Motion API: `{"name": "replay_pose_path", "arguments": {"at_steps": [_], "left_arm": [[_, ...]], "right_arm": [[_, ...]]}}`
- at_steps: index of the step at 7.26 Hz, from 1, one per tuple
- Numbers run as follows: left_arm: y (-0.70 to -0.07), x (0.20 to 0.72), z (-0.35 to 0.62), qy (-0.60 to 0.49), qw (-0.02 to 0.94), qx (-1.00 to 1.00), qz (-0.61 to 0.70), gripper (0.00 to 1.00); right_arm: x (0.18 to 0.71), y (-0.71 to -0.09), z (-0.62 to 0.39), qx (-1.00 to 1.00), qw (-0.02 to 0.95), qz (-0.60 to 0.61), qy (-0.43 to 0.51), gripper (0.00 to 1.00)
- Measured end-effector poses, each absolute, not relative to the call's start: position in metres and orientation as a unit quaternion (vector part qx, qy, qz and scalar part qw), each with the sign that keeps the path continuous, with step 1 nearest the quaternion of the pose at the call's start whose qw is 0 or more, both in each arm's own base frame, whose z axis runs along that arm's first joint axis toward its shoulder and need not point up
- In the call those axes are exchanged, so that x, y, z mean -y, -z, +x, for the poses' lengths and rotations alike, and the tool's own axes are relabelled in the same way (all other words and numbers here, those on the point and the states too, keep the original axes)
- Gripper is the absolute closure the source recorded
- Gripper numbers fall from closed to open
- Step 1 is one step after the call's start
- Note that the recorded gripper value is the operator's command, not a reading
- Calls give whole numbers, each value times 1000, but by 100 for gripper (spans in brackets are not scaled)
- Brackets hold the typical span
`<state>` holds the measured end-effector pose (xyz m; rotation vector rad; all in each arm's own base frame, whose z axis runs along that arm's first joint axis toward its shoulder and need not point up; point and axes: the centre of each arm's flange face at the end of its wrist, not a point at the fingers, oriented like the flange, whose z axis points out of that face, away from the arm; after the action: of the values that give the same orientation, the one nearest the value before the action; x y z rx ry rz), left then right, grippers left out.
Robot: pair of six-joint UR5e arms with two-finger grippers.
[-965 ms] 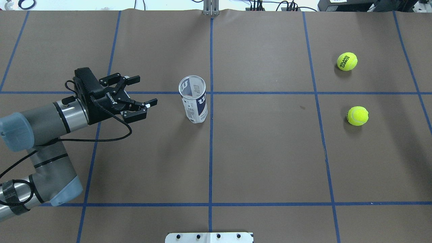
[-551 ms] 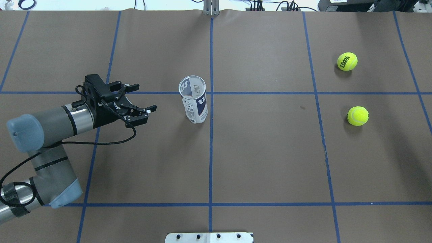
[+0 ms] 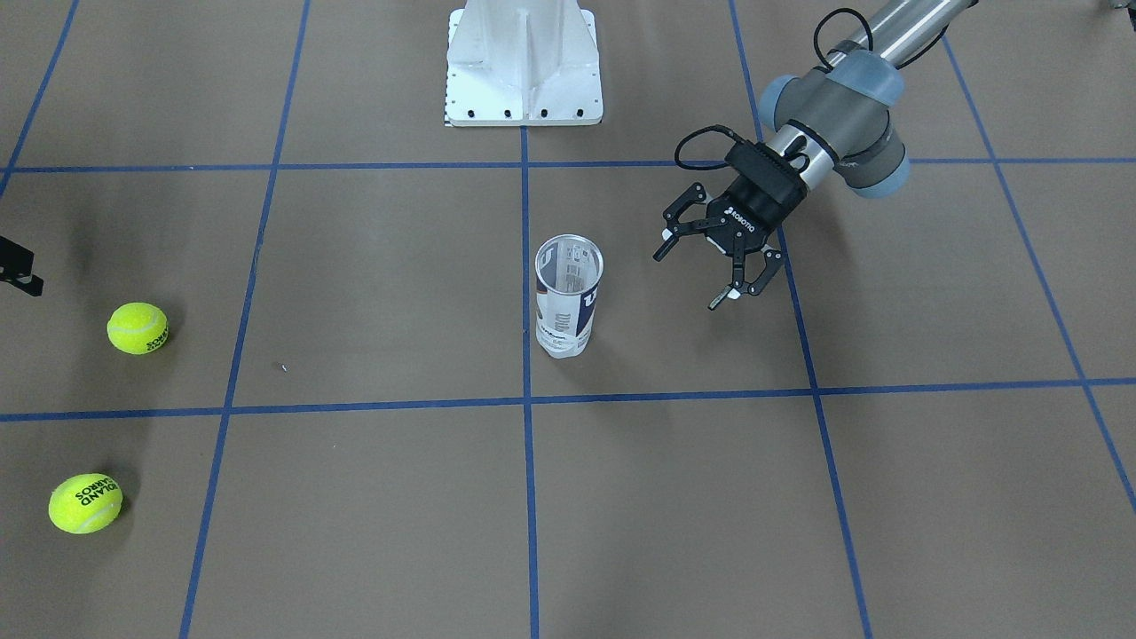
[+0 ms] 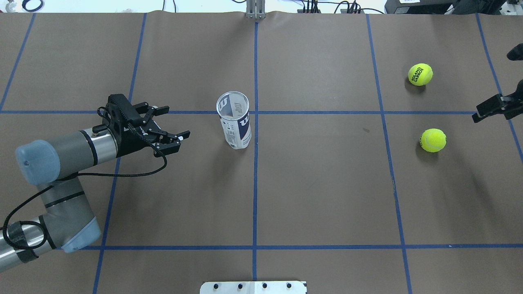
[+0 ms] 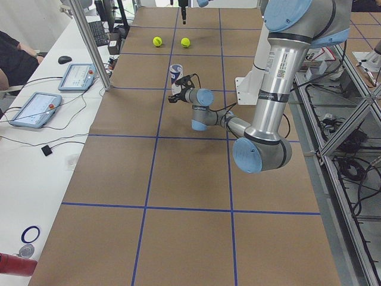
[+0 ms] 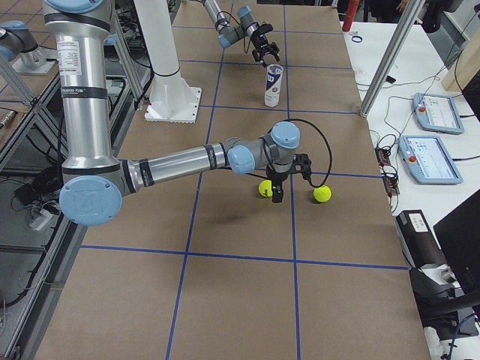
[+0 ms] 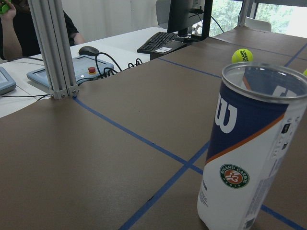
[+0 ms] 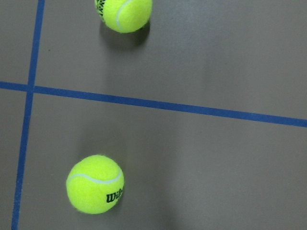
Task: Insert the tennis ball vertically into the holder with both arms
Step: 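Reach the right gripper down to the nearer yellow tennis ball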
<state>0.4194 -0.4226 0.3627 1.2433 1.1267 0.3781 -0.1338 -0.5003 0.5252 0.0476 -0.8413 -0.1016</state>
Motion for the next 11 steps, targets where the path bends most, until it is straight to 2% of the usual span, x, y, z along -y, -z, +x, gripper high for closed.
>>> {"name": "replay_pose_path", "arguments": {"at_steps": [4, 9, 10, 11], "left_arm": [[-366, 420, 423, -170, 653, -497, 546, 1], [-368, 421, 424, -171, 655, -496, 545, 1], [-368, 421, 424, -171, 654, -496, 545, 1], [-368, 421, 424, -171, 654, -496, 545, 1]], "right_arm": [[499, -511, -219, 404, 913, 18, 62, 1], [512, -542, -264, 362, 929, 8, 77, 2], [512, -546, -267, 358, 930, 6, 78, 19], [513, -546, -270, 357, 931, 5, 79, 57]]}}
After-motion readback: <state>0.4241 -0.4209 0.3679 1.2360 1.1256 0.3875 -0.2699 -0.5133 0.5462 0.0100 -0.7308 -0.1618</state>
